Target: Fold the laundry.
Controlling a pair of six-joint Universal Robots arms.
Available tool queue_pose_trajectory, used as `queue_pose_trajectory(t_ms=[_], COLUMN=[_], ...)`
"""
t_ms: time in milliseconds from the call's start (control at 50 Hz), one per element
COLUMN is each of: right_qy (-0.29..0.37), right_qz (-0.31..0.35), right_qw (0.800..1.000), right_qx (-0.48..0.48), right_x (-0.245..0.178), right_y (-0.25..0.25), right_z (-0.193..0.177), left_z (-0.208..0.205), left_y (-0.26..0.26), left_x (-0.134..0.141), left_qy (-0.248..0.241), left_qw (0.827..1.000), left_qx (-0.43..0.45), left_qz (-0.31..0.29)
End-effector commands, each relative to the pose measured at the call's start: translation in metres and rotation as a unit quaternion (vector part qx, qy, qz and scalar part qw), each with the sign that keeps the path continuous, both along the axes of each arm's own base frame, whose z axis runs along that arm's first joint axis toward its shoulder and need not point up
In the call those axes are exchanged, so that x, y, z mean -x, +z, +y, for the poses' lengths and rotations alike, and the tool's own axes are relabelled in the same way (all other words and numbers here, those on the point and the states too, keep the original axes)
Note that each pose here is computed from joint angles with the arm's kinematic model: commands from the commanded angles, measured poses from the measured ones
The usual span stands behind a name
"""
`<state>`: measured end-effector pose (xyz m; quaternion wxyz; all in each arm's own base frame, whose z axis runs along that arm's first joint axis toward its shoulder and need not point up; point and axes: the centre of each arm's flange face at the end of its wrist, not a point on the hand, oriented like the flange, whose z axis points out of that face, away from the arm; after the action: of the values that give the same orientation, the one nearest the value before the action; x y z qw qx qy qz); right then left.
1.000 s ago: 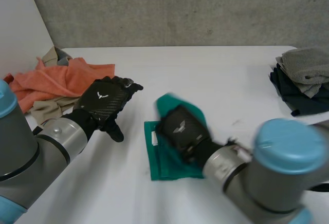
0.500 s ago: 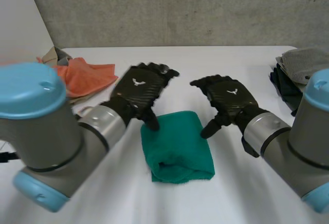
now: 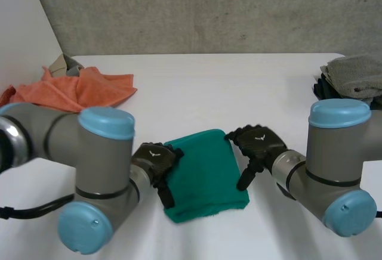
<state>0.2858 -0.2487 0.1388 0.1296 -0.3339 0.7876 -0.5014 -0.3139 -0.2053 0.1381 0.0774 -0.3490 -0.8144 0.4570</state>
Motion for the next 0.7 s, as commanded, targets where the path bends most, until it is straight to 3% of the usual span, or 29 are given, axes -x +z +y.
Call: queue_pose_trajectory(t_ms=[20, 180, 300, 440, 700], right_qy=[0.03, 0.081, 0.114, 0.111, 0.099], right_qz=[0.047, 0.054, 0.057, 0.042, 0.041], right_qw=[0.988, 0.977, 0.979, 0.975, 0.962], right_qx=[0.141, 0.189, 0.162, 0.186, 0.249], right_x=[-0.009, -0.019, -0.018, -0.024, -0.041], right_y=[0.04, 0.042, 0.01, -0.023, -0.038], right_z=[0.025, 0.082, 0.116, 0.117, 0.085], left_z=[-0.006, -0.009, 0.006, 0.032, 0.039], left_y=[0.054, 0.116, 0.133, 0.124, 0.118], left_x=[-0.001, -0.003, -0.002, 0.0, 0.004], left_qy=[-0.037, -0.091, -0.168, -0.23, -0.229], left_qw=[0.995, 0.974, 0.961, 0.953, 0.956], left_qx=[0.049, 0.122, 0.073, -0.014, 0.005], left_qz=[0.079, 0.168, 0.209, 0.199, 0.184])
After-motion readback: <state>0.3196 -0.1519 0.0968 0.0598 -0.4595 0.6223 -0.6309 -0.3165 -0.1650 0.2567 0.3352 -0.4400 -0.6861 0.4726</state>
